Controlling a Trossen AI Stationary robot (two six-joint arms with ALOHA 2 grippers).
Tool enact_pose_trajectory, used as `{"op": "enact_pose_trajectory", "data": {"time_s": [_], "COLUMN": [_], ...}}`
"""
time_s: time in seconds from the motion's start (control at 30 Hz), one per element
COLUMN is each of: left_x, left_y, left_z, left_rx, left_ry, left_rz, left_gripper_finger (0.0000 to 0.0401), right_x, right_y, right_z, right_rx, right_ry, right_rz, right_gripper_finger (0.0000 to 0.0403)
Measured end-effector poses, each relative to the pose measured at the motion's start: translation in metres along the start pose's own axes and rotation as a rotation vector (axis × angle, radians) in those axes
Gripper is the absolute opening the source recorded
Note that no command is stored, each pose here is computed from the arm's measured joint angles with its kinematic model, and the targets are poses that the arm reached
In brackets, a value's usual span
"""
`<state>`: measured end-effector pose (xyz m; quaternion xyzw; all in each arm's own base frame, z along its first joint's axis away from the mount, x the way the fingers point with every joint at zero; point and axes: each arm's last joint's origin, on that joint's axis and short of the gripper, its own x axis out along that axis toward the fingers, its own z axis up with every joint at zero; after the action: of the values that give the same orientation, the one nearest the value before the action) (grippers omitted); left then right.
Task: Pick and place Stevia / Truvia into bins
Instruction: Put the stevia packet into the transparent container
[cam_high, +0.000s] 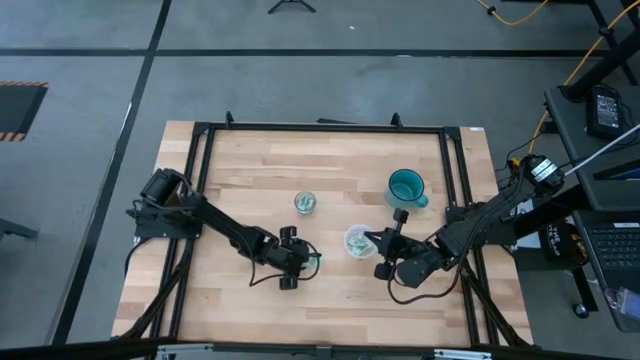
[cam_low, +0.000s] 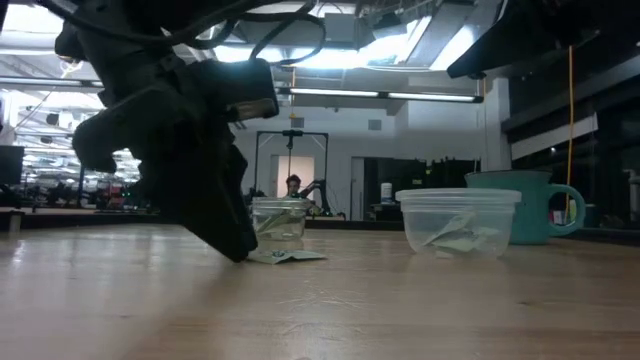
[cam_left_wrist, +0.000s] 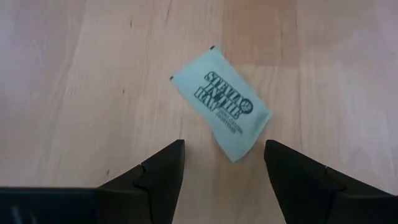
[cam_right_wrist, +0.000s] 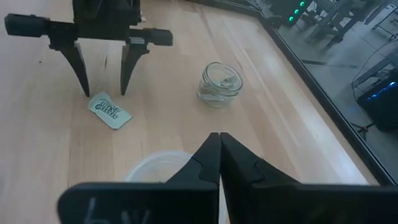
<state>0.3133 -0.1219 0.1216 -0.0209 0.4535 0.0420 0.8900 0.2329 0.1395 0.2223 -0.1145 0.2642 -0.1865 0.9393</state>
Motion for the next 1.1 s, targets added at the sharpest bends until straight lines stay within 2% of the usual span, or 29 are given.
{"op": "enact_pose_trajectory", "data": {"time_s": [0.3,0.47,0.8,1.1], "left_x": [0.0063,0.0066,0.0069,0.0076], "left_y": [-0.0008,-0.0005,-0.0010,0.0001], "left_z": [-0.0003,-0.0006,-0.0013,-0.0020], "left_rx": [-0.005,-0.005,0.051,0.082], "left_ry": [-0.005,0.000,0.012,0.033], "left_rz": [-0.003,-0.008,-0.036,-0.066], "left_gripper_finger": [0.0216,0.0195,0.0122,0.0011], "right_x": [0.0000,0.0000,0.0000,0.0000], "right_y": [-0.0001,-0.0001,-0.0002,-0.0002], "right_z": [-0.0002,-0.0002,-0.0003,-0.0003], "right_rx": [0.010,0.010,0.009,0.009], "right_ry": [0.001,0.001,0.001,0.002], "right_rz": [-0.001,-0.002,-0.003,-0.002], "right_gripper_finger": [0.0018,0.0018,0.0019,0.0019]}}
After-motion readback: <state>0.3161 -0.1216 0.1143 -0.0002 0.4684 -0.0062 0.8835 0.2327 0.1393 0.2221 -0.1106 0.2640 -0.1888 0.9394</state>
